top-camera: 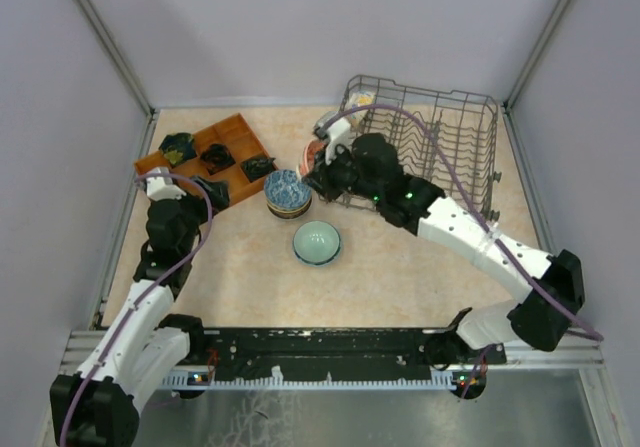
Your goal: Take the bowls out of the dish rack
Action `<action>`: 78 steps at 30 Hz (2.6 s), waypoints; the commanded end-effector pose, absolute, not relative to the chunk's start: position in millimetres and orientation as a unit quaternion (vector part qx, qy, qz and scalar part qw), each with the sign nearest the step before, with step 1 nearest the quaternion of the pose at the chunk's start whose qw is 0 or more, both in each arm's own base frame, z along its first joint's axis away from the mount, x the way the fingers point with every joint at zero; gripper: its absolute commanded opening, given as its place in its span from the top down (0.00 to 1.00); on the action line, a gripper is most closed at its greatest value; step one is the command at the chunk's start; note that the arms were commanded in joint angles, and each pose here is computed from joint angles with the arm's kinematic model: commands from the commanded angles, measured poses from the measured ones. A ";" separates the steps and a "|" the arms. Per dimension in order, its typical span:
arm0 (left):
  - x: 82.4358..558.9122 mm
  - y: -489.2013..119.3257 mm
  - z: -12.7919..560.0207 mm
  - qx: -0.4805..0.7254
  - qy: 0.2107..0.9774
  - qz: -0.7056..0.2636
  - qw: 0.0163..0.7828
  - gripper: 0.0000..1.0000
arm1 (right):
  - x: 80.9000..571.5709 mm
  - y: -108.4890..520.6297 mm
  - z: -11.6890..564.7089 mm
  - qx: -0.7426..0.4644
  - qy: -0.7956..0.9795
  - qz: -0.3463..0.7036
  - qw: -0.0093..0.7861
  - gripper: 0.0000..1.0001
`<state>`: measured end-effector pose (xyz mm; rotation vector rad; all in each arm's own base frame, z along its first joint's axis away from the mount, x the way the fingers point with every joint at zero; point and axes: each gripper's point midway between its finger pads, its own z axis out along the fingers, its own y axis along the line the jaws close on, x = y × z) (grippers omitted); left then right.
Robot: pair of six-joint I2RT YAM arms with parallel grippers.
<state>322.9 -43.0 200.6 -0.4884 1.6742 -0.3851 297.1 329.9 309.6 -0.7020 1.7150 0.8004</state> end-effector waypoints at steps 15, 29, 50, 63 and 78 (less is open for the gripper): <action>322.0 -45.0 218.1 -0.186 0.737 -0.163 0.630 0.01 | 222.4 356.9 183.2 -0.405 0.827 0.112 0.373 1.00; 324.8 -45.5 215.5 -0.190 0.736 -0.165 0.628 0.01 | 214.2 365.2 139.9 -0.424 0.837 0.085 0.334 1.00; 324.5 -44.5 214.0 -0.192 0.736 -0.163 0.628 0.01 | 209.0 377.0 126.2 -0.431 0.838 0.060 0.328 0.72; 321.1 -42.3 216.4 -0.195 0.732 -0.161 0.633 0.01 | 222.6 364.5 247.9 -0.354 0.800 0.113 0.471 0.57; 316.7 -40.9 215.6 -0.209 0.710 -0.177 0.648 0.01 | 398.9 208.4 359.8 -0.074 0.695 0.253 0.669 0.51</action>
